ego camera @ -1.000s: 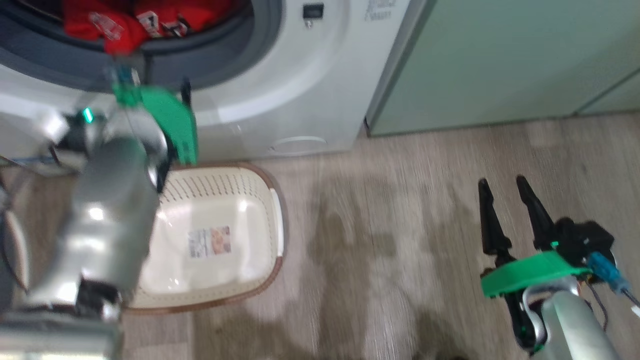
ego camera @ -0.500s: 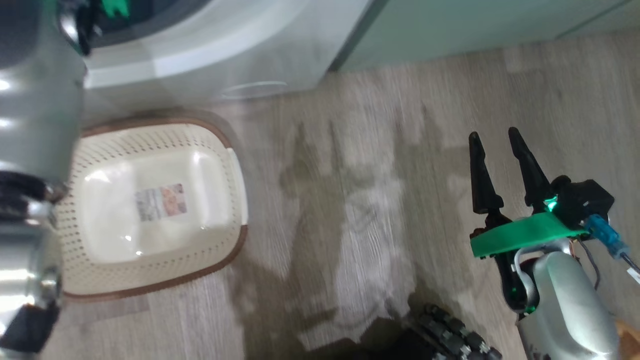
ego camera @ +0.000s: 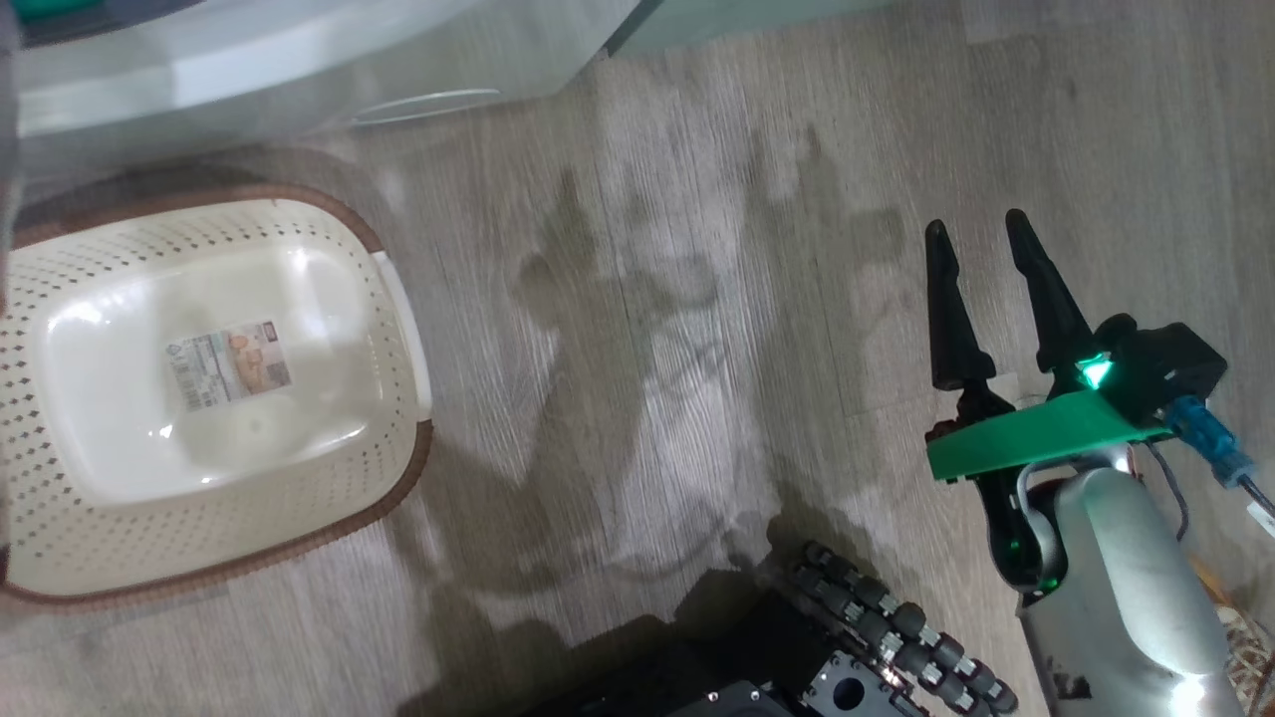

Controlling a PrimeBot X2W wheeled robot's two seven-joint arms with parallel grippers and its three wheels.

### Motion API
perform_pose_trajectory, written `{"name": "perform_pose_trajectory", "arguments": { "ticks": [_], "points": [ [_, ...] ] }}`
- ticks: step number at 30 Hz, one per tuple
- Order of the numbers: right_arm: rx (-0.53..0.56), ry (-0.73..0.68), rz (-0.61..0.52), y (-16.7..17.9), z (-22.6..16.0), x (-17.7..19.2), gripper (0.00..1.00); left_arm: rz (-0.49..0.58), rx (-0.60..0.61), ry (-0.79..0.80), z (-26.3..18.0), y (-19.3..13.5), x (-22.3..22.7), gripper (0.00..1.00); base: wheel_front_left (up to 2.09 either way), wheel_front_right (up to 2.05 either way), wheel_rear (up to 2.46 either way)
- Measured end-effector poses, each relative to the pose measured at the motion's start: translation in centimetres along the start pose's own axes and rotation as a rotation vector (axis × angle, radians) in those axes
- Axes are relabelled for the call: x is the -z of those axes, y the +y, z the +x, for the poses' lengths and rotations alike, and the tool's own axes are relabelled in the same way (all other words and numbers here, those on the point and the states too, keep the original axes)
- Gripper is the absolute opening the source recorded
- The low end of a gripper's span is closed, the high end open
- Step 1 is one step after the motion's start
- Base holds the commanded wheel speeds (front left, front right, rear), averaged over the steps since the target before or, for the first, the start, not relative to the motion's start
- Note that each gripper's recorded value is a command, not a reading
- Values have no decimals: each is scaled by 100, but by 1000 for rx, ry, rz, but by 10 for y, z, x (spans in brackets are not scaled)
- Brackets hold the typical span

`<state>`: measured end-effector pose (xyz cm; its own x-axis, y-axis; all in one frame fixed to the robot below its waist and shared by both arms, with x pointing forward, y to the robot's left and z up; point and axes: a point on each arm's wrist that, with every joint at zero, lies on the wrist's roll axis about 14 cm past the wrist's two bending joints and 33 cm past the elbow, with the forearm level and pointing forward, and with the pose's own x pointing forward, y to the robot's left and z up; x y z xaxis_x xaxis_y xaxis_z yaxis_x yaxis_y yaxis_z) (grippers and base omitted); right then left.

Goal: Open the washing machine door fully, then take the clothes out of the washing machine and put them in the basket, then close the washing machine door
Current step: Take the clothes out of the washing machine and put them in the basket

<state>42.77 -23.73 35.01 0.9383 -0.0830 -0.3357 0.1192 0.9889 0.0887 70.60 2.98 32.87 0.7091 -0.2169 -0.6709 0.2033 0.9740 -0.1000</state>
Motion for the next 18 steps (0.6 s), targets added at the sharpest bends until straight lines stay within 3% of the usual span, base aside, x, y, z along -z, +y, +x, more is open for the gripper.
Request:
{"name": "perform_pose_trajectory", "arguments": {
  "ticks": [2,3,4,5,18],
  "points": [
    [5,6,-2,-2,1,2,100,-6,-8,6,4,2,1,100,0,0,0],
    [7,7,-3,-2,2,3,100,-8,-9,10,6,2,2,90,0,0,0],
    [7,6,-3,-2,2,2,100,-11,-12,11,7,3,2,38,0,0,0],
    [6,6,-2,-2,3,2,100,-12,-14,7,7,3,3,0,0,0,0],
    [-16,-70,25,7,-4,-25,100,-41,60,-103,-34,-15,5,0,0,0,0]
  ]
}}
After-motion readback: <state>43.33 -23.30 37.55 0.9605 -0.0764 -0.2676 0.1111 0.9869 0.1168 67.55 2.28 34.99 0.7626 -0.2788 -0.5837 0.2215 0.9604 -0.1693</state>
